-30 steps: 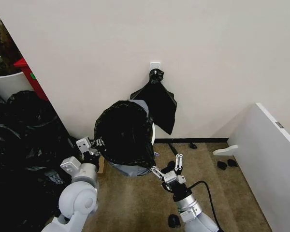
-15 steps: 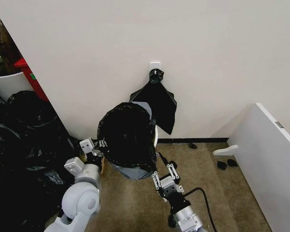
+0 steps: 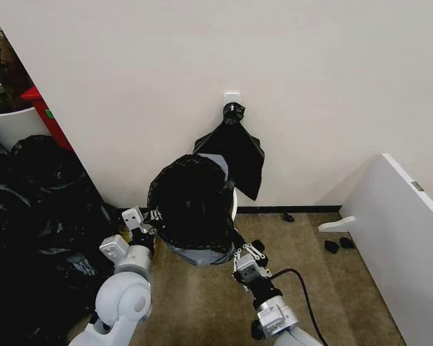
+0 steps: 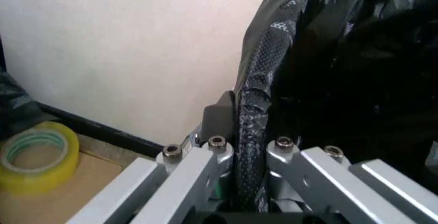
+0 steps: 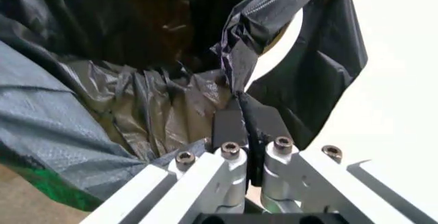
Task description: Place the garbage bag over the trash bin.
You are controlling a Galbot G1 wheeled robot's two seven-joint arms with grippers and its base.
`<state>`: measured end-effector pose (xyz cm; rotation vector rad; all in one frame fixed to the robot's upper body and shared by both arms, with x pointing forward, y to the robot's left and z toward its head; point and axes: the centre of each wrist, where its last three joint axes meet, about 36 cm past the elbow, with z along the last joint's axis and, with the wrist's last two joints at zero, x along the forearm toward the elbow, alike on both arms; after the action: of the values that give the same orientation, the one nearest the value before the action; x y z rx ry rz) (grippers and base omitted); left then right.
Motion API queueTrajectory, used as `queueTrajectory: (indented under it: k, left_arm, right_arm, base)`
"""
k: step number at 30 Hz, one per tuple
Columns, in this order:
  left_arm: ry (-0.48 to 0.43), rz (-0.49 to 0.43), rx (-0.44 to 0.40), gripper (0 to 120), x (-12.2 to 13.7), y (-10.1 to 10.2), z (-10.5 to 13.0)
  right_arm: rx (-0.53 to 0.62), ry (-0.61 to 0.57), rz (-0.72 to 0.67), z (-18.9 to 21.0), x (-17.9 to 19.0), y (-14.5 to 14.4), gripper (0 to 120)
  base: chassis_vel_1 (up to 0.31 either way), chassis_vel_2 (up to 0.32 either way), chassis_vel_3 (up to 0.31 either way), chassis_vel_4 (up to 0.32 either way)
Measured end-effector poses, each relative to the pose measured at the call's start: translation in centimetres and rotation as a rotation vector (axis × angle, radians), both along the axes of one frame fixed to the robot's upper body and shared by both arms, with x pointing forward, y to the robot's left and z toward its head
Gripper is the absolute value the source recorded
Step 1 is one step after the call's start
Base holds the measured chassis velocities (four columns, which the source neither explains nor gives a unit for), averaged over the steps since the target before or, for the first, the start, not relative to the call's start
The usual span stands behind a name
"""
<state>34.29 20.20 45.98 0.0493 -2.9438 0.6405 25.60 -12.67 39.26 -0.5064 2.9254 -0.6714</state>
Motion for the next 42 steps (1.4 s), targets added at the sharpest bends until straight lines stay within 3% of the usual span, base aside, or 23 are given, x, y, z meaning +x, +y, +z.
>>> queueTrajectory:
  k: [6,10,11,14,16,19,20,23,27,33,37,39,42]
  left_arm:
    - [-0.001,0.000,-0.001,1,0.0,0.0,0.0]
    - [-0.002,0.001,0.001,1,-0.1,0.1,0.1]
    - [-0.002,0.001,0.001,1,-0.1,0.1,0.1]
    - [-0.007,-0.001,-0.001,1,-0.3,0.1,0.3]
    - [-0.008,-0.001,-0.001,1,-0.3,0.0,0.4]
    - [-0.021,-0.002,-0.004,1,-0.7,0.1,1.1]
    - [-0.021,-0.002,-0.004,1,-0.7,0.1,1.1]
    - [-0.030,0.003,-0.010,1,-0.7,0.5,1.6]
    - [-0.030,0.005,-0.008,1,-0.7,0.8,1.7]
    - [-0.027,-0.001,-0.006,1,-0.8,0.6,1.7]
    - [-0.026,-0.002,0.001,1,-0.8,0.6,1.7]
    - [-0.025,-0.002,0.004,1,-0.8,0.7,1.6]
    - [-0.019,0.000,0.012,1,-0.8,0.8,1.4]
  right_arm:
    - [0.043,-0.043,-0.002,-0.3,0.5,-0.2,0]
    - [0.264,-0.095,0.052,-1.5,1.5,-0.4,0]
    - [0.264,-0.095,0.052,-1.5,1.5,-0.4,0]
    - [0.491,-0.003,0.043,-1.9,1.6,0.1,0]
    - [0.530,0.018,0.035,-1.8,1.6,0.2,0]
    - [0.782,0.162,-0.012,-1.8,1.4,0.3,0]
    - [0.782,0.162,-0.012,-1.8,1.4,0.3,0]
    - [0.936,0.251,-0.033,-1.6,0.9,0.0,0]
    - [0.994,0.265,-0.003,-1.8,0.5,-0.3,0]
    - [0.931,0.173,0.060,-2.3,1.0,-0.8,3]
    - [0.636,-0.119,0.097,-3.7,3.2,-2.9,21]
    - [0.577,-0.173,0.092,-3.8,3.4,-3.2,25]
    - [0.473,-0.306,0.129,-3.1,2.9,-3.4,39]
  base:
    - [0.000,0.000,0.000,0.000]
    - [0.000,0.000,0.000,0.000]
    - [0.000,0.000,0.000,0.000]
    - [0.000,0.000,0.000,0.000]
    - [0.000,0.000,0.000,0.000]
    - [0.000,0.000,0.000,0.000]
    - [0.000,0.000,0.000,0.000]
    - [0.000,0.000,0.000,0.000]
    - [0.000,0.000,0.000,0.000]
    - [0.000,0.000,0.000,0.000]
    - [0.000,0.000,0.000,0.000]
    - [0.000,0.000,0.000,0.000]
    - [0.000,0.000,0.000,0.000]
